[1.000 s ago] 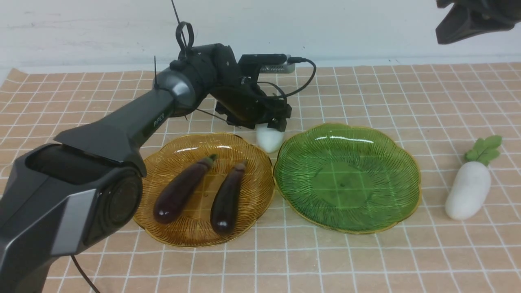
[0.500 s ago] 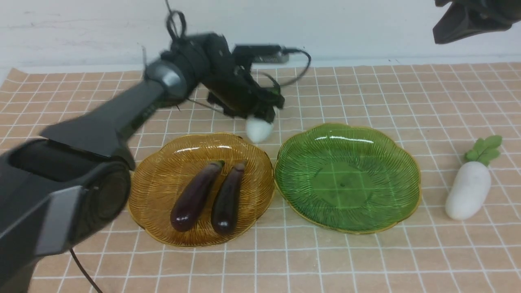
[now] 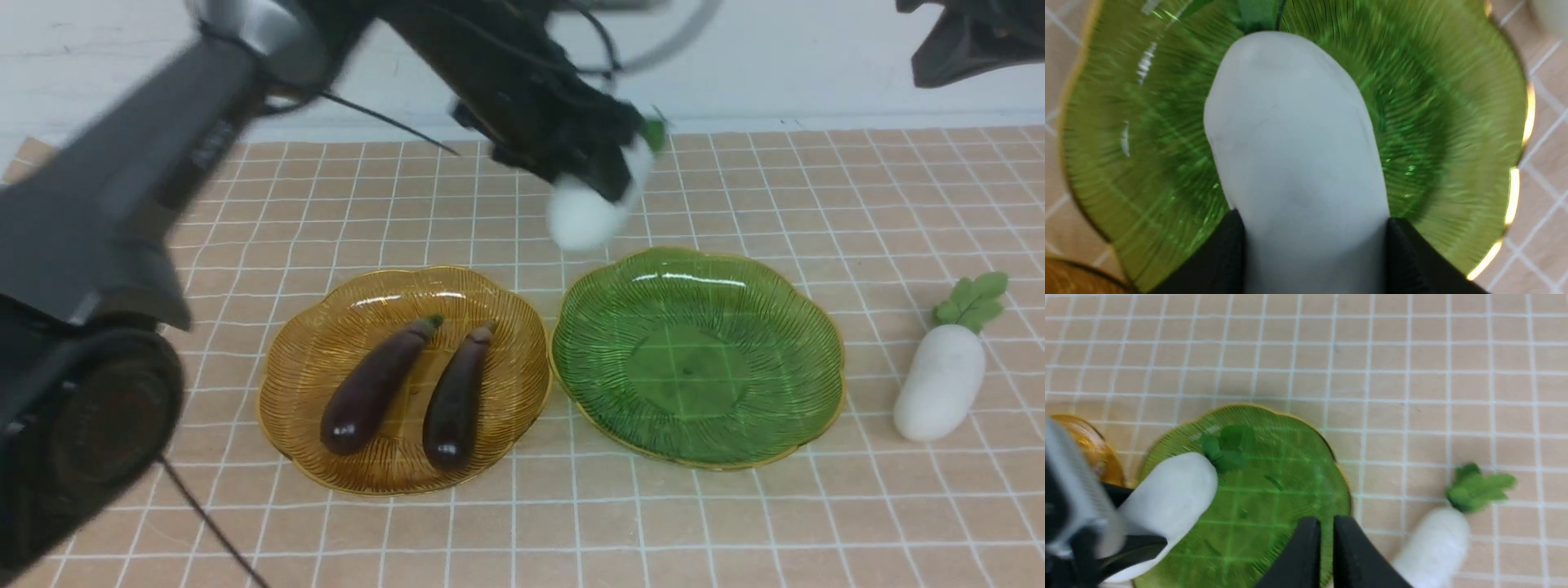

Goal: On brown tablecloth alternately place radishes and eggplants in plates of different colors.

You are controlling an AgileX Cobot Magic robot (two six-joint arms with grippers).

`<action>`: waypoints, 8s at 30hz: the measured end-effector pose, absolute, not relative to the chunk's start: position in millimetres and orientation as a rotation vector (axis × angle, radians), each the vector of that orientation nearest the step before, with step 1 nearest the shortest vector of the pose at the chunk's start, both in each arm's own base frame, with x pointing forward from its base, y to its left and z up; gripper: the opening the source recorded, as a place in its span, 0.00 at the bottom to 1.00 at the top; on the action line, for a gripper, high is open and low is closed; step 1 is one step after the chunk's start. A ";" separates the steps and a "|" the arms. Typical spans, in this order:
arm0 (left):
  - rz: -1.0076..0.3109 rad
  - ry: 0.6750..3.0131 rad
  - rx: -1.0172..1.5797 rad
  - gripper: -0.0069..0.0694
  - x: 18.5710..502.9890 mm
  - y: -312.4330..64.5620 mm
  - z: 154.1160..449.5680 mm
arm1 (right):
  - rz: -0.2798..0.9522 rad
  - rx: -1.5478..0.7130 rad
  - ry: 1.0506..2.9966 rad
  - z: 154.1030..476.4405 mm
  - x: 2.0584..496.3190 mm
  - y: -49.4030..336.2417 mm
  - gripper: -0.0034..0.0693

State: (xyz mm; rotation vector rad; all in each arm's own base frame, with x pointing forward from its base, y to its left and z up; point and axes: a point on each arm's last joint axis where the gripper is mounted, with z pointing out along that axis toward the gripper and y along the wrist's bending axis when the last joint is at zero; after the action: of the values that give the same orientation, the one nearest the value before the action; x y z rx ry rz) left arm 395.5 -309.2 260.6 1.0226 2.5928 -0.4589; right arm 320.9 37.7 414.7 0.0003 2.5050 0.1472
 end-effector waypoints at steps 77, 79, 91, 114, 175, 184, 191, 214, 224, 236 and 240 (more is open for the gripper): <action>-0.009 2.335 0.452 0.09 206.7 -87.7 464.0 | 0.488 -0.069 2.878 263.4 401.6 106.2 0.80; -0.014 2.335 0.439 0.09 197.9 -83.1 462.6 | 0.483 -0.090 2.833 281.1 396.4 104.7 0.72; -0.011 2.305 0.339 0.09 148.8 -53.6 455.1 | 0.397 -0.238 2.335 452.3 243.0 68.6 0.06; -0.041 2.320 0.281 0.09 120.6 -39.5 388.5 | 0.293 -0.050 1.189 327.1 13.7 3.8 0.03; -0.059 1.880 0.058 0.09 52.1 -4.4 170.3 | 0.283 -0.049 1.199 317.1 19.8 4.6 0.03; -0.059 1.880 0.058 0.09 52.1 -4.4 170.3 | 0.283 -0.049 1.199 317.1 19.8 4.6 0.03; -0.059 1.880 0.058 0.09 52.1 -4.4 170.3 | 0.283 -0.049 1.199 317.1 19.8 4.6 0.03; -0.059 1.880 0.058 0.09 52.1 -4.4 170.3 | -0.058 -0.030 1.793 178.3 54.5 -1.5 0.03; -0.058 1.880 0.059 0.09 52.1 -4.4 170.3 | -0.054 -0.026 1.795 178.1 54.5 -1.5 0.03; -0.058 1.880 0.059 0.09 52.1 -4.4 170.3 | -0.054 -0.026 1.795 178.1 54.5 -1.5 0.03; -0.058 1.880 0.059 0.09 52.1 -4.4 170.3 | -0.054 -0.026 1.795 178.1 54.5 -1.5 0.03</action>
State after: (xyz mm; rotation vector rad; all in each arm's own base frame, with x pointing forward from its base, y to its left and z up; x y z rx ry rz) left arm 52.1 -4.4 170.3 0.0593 1.8795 -0.0580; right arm 54.5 -1.5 178.1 -0.0256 1.7952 -0.0542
